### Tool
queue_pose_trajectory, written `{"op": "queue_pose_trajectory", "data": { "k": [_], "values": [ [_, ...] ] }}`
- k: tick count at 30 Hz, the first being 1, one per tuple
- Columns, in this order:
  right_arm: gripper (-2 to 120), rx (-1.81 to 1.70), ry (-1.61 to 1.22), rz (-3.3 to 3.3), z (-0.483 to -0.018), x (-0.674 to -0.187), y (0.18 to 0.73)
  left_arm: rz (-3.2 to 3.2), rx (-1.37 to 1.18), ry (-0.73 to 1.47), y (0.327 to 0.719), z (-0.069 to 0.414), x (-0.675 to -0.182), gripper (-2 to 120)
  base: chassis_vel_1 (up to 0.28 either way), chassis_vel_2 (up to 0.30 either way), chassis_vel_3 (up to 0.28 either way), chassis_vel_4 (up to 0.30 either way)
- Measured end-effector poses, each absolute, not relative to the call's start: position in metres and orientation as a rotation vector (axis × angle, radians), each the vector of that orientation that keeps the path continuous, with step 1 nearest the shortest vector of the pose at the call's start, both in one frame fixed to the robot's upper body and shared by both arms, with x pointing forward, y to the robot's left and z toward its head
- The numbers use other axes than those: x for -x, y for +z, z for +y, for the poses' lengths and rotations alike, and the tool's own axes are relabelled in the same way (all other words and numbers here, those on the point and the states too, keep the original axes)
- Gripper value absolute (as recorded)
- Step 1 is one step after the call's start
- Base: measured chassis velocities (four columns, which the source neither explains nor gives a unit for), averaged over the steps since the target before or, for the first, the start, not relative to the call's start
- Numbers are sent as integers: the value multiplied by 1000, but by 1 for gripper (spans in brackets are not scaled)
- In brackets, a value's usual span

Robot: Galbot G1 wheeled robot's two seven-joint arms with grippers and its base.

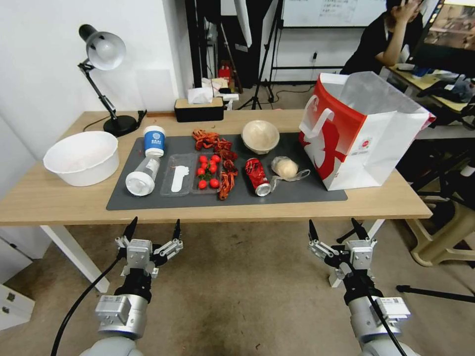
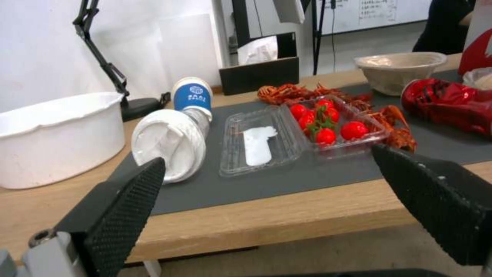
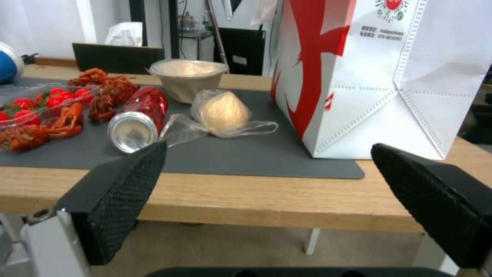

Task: Pick up the trash from the table and place it into the takeout bag.

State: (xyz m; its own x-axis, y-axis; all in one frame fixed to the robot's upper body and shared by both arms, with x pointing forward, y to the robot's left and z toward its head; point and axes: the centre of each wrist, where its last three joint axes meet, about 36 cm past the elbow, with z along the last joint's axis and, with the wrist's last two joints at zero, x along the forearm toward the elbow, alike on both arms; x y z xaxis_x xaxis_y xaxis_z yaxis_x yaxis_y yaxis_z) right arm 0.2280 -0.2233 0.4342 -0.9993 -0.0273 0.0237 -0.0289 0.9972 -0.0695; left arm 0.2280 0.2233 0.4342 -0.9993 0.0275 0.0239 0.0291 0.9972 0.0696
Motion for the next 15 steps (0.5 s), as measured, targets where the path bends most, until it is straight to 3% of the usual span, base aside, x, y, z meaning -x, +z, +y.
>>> {"op": "queue_pose_trajectory", "data": {
  "k": [15],
  "values": [
    [100, -44, 109, -3117, -223, -228, 434, -3117, 44, -109, 434, 223, -228, 100, 0, 0, 0, 0]
  ]
}}
